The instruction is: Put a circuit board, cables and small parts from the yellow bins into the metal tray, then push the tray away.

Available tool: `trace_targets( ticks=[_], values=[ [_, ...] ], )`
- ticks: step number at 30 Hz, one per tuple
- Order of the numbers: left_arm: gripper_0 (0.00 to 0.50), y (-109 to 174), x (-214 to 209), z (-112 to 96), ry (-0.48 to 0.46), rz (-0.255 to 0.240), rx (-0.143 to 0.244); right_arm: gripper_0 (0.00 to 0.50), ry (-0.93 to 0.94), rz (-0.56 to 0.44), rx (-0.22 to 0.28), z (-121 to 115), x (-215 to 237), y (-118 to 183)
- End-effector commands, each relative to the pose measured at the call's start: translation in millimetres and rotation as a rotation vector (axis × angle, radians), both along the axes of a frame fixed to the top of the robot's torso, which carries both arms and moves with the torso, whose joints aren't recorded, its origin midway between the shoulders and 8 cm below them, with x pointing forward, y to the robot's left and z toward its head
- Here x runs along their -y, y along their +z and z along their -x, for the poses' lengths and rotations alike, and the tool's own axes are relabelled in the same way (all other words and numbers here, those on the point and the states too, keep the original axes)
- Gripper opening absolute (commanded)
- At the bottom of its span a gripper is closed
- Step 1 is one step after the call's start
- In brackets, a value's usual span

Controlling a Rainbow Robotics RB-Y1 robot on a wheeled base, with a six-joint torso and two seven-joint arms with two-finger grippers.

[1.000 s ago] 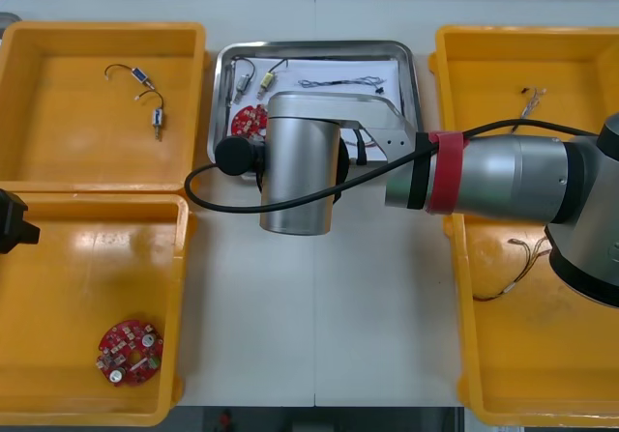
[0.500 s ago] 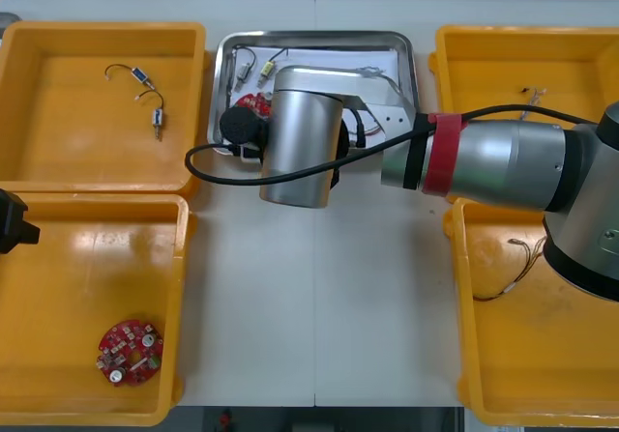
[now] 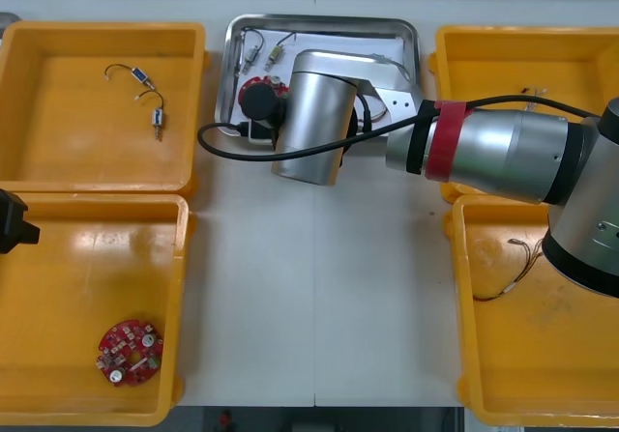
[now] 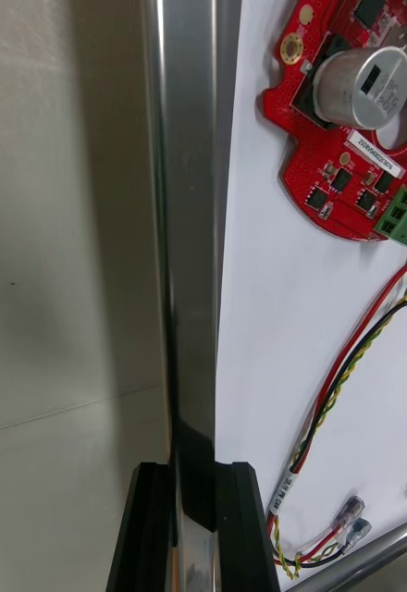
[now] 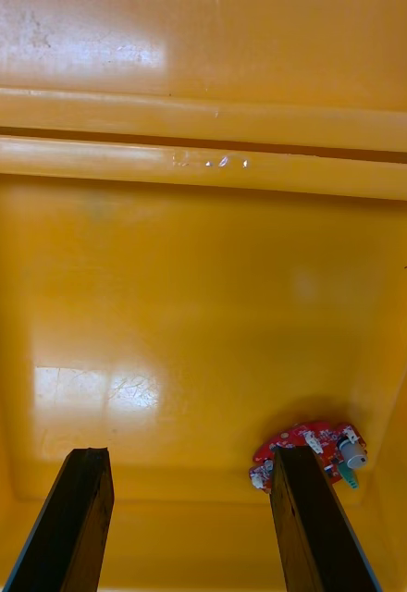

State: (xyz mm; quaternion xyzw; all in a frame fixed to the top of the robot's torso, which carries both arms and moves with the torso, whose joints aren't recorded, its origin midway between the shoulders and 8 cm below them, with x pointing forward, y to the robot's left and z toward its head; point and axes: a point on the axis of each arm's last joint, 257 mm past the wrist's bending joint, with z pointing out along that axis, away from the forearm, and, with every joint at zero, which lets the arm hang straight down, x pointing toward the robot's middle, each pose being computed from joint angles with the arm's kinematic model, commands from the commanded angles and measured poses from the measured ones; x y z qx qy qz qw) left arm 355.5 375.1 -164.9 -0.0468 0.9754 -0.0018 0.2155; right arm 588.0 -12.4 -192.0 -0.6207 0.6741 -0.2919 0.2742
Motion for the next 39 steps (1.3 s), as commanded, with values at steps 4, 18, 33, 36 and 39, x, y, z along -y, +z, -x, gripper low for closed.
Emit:
trace_targets(
  ticks=[4, 18, 33, 36, 39],
  values=[
    [0.5, 11, -7, 2, -0.084, -0.064, 0.026, 0.0, 0.067, -0.007, 0.056, -16, -24, 40],
    [0.5, 11, -7, 2, -0.084, -0.064, 0.026, 0.5, 0.072, -0.006, 0.061, -24, -20, 38],
    [0.5, 11, -7, 2, -0.084, -0.064, 0.026, 0.5, -0.005, -0.099, -0.095, 27, -24, 54],
    [0.5, 11, -7, 2, -0.084, -0.064, 0.026, 0.5, -0.015, -0.117, -0.118, 42, -22, 59],
    [0.5, 11, -7, 2, -0.084, -0.064, 0.026, 0.5, -0.042, -0.137, -0.155, 67, -13, 62]
  ],
)
